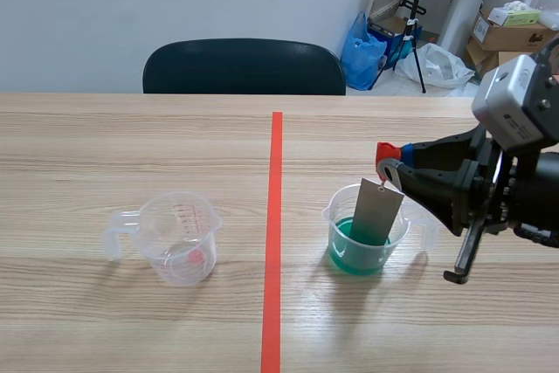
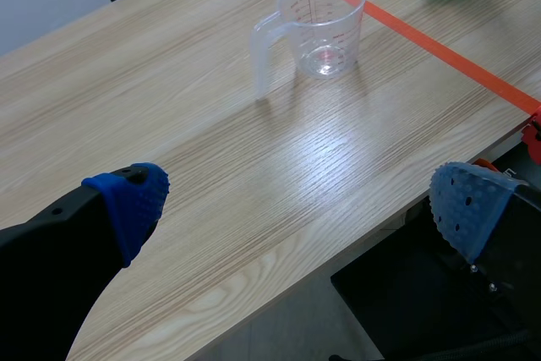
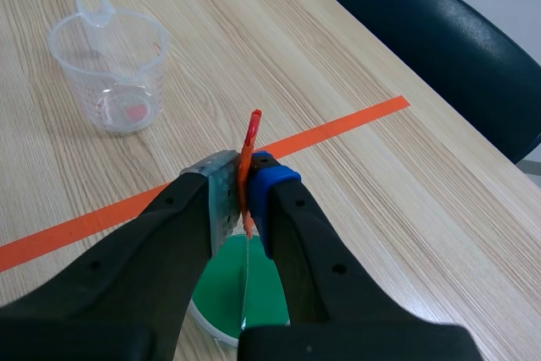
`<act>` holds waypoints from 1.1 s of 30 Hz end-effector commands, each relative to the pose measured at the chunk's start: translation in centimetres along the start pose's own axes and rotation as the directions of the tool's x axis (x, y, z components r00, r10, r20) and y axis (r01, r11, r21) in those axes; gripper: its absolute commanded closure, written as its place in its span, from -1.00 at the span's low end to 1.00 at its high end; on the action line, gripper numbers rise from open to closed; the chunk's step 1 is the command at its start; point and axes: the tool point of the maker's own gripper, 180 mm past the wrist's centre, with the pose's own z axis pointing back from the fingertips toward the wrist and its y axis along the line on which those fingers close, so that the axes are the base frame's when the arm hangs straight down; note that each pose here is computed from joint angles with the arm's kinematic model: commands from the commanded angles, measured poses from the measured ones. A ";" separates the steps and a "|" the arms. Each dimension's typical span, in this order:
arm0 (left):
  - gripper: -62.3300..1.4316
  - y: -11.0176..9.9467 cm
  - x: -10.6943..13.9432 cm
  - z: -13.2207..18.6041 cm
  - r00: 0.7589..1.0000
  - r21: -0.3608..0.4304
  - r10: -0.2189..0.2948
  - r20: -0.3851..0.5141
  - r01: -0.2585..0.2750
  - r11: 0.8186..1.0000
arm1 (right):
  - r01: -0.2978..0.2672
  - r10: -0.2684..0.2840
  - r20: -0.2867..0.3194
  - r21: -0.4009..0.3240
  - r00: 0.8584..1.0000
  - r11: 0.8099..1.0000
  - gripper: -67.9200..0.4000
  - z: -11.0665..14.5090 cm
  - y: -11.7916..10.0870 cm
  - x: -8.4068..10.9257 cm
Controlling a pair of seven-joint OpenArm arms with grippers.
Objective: Do the redox reaction experiment
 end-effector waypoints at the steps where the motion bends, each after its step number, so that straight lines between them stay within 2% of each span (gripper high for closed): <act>1: -1.00 0.2 0.6 0.0 1.000 0.006 -0.002 0.026 0.002 1.000 | -0.017 0.017 0.015 -0.009 1.000 1.000 0.97 0.0 -0.7 0.7; 23: -1.00 0.2 0.6 0.0 1.000 0.006 -0.002 0.026 0.002 1.000 | -0.015 0.015 0.018 -0.009 1.000 1.000 0.97 0.0 -0.7 0.8; 30: -1.00 0.2 0.6 0.0 1.000 0.006 -0.002 0.026 0.002 1.000 | -0.041 0.040 0.031 0.009 0.999 0.999 0.97 0.1 -0.6 1.8; 33: -1.00 0.2 0.6 0.0 1.000 0.006 -0.002 0.026 0.002 1.000 | -0.036 0.035 0.050 0.016 0.998 0.999 0.97 0.3 -0.7 2.7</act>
